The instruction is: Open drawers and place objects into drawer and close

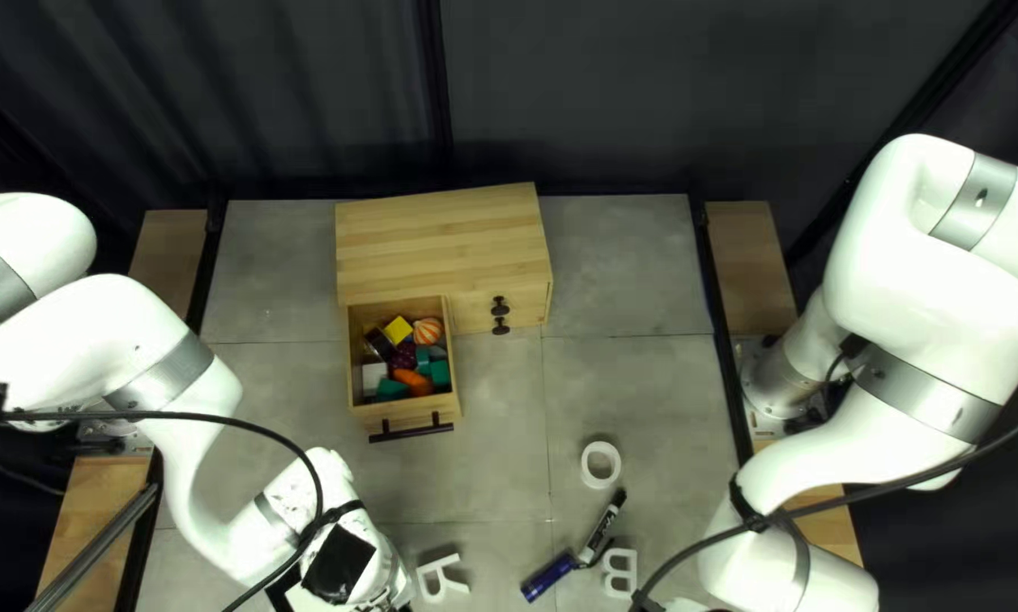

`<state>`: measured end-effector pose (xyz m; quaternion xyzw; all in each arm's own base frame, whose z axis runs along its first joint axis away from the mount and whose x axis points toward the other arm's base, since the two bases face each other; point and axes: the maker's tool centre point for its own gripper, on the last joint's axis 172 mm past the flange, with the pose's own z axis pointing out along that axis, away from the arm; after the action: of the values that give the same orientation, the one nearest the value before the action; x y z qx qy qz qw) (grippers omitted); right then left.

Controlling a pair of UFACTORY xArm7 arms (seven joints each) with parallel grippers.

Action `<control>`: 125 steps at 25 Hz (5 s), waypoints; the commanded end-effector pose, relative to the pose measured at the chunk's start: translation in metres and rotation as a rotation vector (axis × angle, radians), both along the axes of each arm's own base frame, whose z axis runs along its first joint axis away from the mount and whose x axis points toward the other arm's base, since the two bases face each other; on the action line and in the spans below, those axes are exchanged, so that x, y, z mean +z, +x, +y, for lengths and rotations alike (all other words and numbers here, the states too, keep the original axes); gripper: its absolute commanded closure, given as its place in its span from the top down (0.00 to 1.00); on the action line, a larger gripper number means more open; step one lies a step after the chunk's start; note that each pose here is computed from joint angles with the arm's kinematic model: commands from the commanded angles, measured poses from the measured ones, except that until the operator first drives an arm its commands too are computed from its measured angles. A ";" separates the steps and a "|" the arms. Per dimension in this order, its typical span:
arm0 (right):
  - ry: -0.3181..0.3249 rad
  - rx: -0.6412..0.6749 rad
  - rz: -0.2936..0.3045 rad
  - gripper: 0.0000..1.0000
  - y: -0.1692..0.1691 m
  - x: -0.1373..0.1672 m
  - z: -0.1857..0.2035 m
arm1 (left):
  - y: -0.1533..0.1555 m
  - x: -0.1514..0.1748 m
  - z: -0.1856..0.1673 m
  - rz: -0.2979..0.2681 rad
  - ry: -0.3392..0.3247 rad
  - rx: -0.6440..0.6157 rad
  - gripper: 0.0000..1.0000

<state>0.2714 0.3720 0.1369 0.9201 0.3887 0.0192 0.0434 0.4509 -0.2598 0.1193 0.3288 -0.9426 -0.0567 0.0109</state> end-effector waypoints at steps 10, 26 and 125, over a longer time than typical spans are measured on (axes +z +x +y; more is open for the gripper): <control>0.000 0.000 0.000 1.00 0.000 0.000 0.000 | 0.010 0.154 0.158 -0.007 0.272 0.699 0.00; 0.000 0.000 0.000 1.00 0.000 0.000 0.000 | -0.004 0.108 0.244 -0.198 0.345 1.117 1.00; 0.000 0.000 0.000 1.00 0.000 0.000 0.000 | -0.003 0.168 0.187 -0.305 0.329 0.942 0.00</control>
<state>0.2714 0.3720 0.1369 0.9201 0.3887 0.0192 0.0434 0.4398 -0.1052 0.2837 0.7145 -0.6716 -0.1369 -0.1405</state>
